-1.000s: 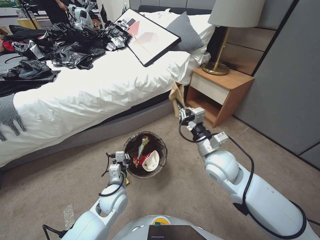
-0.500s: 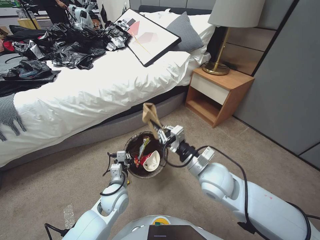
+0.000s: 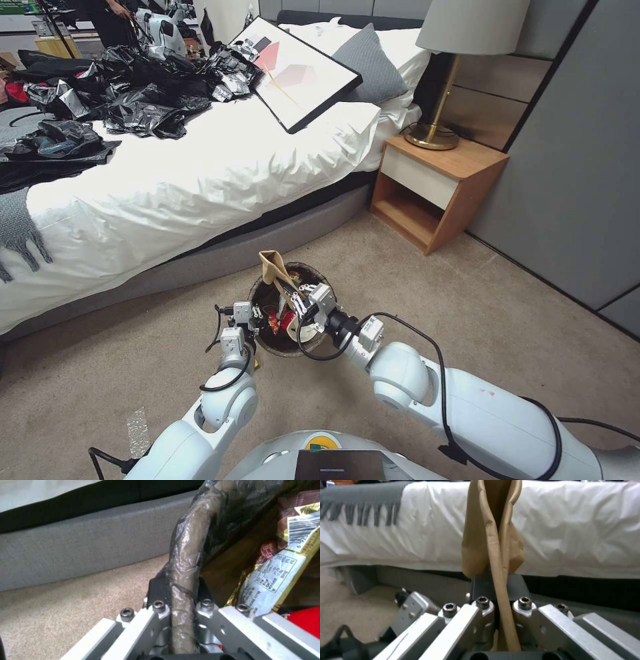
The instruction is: Pick up the trash bin, then pick up the garbage from the floor and place it into the trash bin.
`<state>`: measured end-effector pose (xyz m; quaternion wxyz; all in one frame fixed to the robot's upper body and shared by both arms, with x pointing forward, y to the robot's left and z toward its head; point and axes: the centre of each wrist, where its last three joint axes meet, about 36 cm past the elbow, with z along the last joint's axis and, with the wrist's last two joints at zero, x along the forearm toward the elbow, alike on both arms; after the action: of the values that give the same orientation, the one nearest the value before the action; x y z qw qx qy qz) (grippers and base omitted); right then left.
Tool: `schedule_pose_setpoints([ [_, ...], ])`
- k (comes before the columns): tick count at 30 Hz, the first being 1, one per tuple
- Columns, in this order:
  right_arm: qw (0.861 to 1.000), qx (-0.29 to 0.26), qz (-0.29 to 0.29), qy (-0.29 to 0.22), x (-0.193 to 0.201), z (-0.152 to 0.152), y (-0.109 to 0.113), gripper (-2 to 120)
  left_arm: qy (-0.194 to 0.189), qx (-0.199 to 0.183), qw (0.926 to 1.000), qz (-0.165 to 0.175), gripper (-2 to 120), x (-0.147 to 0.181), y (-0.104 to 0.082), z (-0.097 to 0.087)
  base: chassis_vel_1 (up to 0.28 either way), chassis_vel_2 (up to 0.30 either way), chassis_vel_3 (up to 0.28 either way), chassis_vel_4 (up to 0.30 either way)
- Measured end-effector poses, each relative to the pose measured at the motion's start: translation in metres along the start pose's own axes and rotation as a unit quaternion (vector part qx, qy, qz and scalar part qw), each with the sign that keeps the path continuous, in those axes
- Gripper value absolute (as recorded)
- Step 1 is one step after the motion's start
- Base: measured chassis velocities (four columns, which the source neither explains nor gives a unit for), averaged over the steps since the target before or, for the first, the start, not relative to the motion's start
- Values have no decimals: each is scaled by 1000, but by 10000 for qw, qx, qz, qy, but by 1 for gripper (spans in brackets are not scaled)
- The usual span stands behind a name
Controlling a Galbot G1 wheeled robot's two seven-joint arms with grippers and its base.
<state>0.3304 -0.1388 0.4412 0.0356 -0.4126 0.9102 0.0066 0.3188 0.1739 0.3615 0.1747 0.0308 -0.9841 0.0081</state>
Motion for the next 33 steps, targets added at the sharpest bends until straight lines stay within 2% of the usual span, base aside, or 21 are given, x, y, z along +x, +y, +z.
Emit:
schedule_pose_setpoints([
  [12, 9995, 176, 2, 269, -18, 33, -4, 0, -17, 58, 10000, -9, 2, 3, -1, -1, 0, 0, 0, 0],
  [14, 9994, 196, 24, 300, -18, 36, -4, 13, -19, 66, 10000, -10, 2, 3, -2, -1, 0, 0, 0, 0],
  [17, 9993, 207, 36, 322, -18, 37, -4, 15, -22, 68, 10000, -11, 2, 3, -2, -1, 0, 0, 0, 0],
  [18, 9992, 217, 45, 342, -18, 39, -4, 23, -24, 70, 10000, -12, 2, 2, -2, -1, 0, 0, 0, 0],
  [19, 9992, 217, 45, 342, -18, 39, -4, 23, -24, 70, 10000, -12, 2, 2, -2, -1, 0, 0, 0, 0],
  [21, 9989, 251, 67, 402, -17, 41, -4, 38, -32, 72, 10000, -19, 2, 2, -2, -2, 0, 0, 0, 0],
  [22, 9989, 251, 67, 402, -17, 41, -4, 38, -32, 72, 10000, -19, 2, 2, -2, -2, 0, 0, 0, 0],
  [25, 9980, 350, 118, 510, -14, 45, -7, 52, -44, 72, 10000, -31, 2, 1, -1, -2, 0, 0, 0, 0],
  [27, 9979, 356, 125, 519, -14, 45, -7, 55, -46, 73, 10000, -33, 2, 1, -1, -3, 0, 0, 0, 0],
  [28, 9976, 367, 140, 561, -13, 46, -7, 65, -53, 76, 10000, -35, 2, 1, 0, -3, 0, 0, 0, 0],
  [29, 9976, 367, 140, 561, -13, 46, -7, 65, -53, 76, 10000, -35, 2, 1, 0, -3, 0, 0, 0, 0],
  [31, 9974, 374, 150, 596, -12, 45, -7, 76, -58, 81, 9999, -40, 2, 0, 0, -3, 0, 0, 0, 0],
  [33, 9974, 376, 154, 595, -12, 45, -7, 80, -61, 84, 9999, -41, 2, 0, 0, -4, 0, 0, 0, 0],
])
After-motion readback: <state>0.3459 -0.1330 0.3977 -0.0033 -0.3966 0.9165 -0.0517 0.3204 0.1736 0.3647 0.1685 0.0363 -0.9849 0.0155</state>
